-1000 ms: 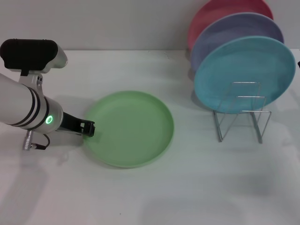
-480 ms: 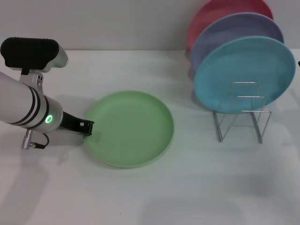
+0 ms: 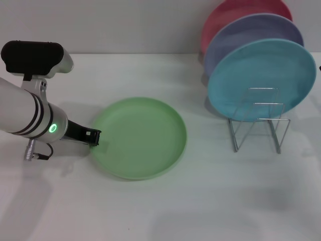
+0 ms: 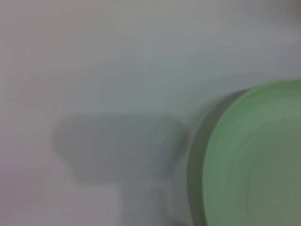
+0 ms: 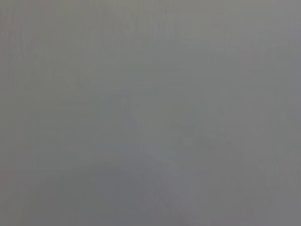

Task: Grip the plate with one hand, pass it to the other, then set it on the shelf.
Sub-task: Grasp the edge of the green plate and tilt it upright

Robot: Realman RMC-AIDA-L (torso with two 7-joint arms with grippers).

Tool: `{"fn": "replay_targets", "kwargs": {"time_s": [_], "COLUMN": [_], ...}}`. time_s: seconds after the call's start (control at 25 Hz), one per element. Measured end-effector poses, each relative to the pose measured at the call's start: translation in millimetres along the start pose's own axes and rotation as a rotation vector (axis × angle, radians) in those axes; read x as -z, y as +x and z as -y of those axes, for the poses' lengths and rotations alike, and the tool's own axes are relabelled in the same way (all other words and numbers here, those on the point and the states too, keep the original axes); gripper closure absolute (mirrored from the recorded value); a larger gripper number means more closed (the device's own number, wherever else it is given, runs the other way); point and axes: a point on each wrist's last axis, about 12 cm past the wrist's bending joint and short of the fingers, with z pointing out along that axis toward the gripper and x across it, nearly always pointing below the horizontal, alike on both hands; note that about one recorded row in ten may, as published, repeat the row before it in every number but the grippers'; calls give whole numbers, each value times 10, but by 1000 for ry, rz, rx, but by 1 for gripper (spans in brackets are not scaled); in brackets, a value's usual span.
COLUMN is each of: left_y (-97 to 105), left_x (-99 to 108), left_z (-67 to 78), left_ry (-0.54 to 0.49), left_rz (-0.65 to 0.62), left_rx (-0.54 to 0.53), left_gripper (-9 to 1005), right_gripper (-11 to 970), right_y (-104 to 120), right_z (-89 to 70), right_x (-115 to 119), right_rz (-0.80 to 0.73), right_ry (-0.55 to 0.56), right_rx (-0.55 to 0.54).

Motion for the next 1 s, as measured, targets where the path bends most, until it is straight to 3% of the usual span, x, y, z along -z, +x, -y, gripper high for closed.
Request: {"fn": "replay_targets", "kwargs": {"time_s": [1.0], "left_y": [-6], "left_x": [-17], "left_z": [-46], "left_ry": [-7], "left_rz": [10], "left_rx": [-12], "left_gripper": [919], "right_gripper": [270], "right_y": [2], "right_z": [-14], "right_x": [-41], "right_rz": [0], "right_ry": [-7], "right_rx": [-12]}}
